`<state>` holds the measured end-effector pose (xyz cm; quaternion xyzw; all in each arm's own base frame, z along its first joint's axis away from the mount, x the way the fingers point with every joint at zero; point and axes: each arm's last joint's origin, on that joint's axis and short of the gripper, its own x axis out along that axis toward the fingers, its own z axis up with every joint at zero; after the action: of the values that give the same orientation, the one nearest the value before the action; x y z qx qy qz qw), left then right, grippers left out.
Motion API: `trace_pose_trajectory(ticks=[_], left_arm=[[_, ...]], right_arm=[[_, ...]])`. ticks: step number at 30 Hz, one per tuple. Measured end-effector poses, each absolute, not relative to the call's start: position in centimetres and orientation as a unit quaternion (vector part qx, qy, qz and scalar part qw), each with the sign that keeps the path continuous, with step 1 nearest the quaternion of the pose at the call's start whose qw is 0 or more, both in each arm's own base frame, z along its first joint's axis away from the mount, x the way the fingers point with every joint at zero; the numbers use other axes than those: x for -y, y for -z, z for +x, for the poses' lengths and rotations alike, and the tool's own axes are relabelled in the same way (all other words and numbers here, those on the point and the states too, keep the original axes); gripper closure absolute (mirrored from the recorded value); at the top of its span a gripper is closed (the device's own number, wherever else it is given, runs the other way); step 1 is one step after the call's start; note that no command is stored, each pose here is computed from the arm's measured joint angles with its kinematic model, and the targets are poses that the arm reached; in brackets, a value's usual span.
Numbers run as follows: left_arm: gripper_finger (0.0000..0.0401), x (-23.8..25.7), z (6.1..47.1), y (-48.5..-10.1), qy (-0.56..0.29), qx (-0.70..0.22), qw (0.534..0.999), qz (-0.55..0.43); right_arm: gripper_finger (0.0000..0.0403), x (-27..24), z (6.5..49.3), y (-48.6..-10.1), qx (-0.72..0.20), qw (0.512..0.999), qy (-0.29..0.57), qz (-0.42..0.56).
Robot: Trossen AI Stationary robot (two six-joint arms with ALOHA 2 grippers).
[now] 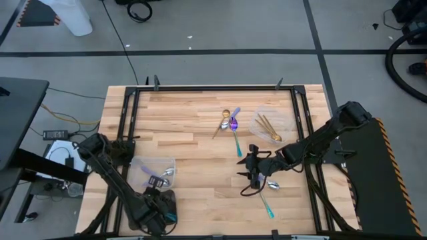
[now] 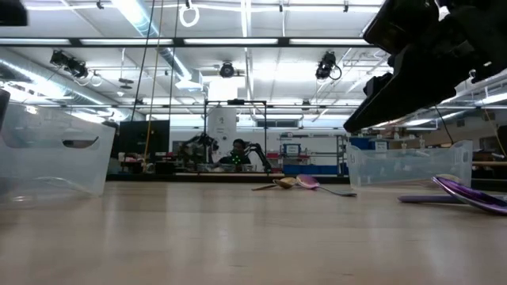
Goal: Sort silverware by color (type)
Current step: Adjust the black bin, then put the blue spoon into the black bin
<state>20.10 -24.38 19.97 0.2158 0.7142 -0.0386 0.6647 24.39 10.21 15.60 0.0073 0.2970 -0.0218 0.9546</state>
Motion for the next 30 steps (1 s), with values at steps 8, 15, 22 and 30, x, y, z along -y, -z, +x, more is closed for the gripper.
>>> trace_pose_trajectory(ticks=[8, 15, 22, 30], left_arm=[[0.0345, 24.5, 21.4, -19.8, 0.101, -0.690, 0.679, 0.228], [0.0349, 23.8, 20.4, -17.8, 0.103, -0.722, 0.648, 0.219], [0.0349, 22.1, 19.3, -15.9, 0.089, -0.749, 0.608, 0.247], [0.0349, 22.6, 20.4, -17.3, 0.106, -0.738, 0.620, 0.244]], right_arm=[[0.0195, -9.1, 23.3, -16.7, -0.318, 0.946, 0.049, 0.038], [0.0195, -9.7, 22.8, -17.0, -0.322, 0.944, 0.031, 0.060], [0.0195, -10.5, 22.3, -17.1, -0.358, 0.930, 0.022, 0.084], [0.0195, -11.8, 21.9, -18.8, -0.436, 0.889, 0.042, 0.131]])
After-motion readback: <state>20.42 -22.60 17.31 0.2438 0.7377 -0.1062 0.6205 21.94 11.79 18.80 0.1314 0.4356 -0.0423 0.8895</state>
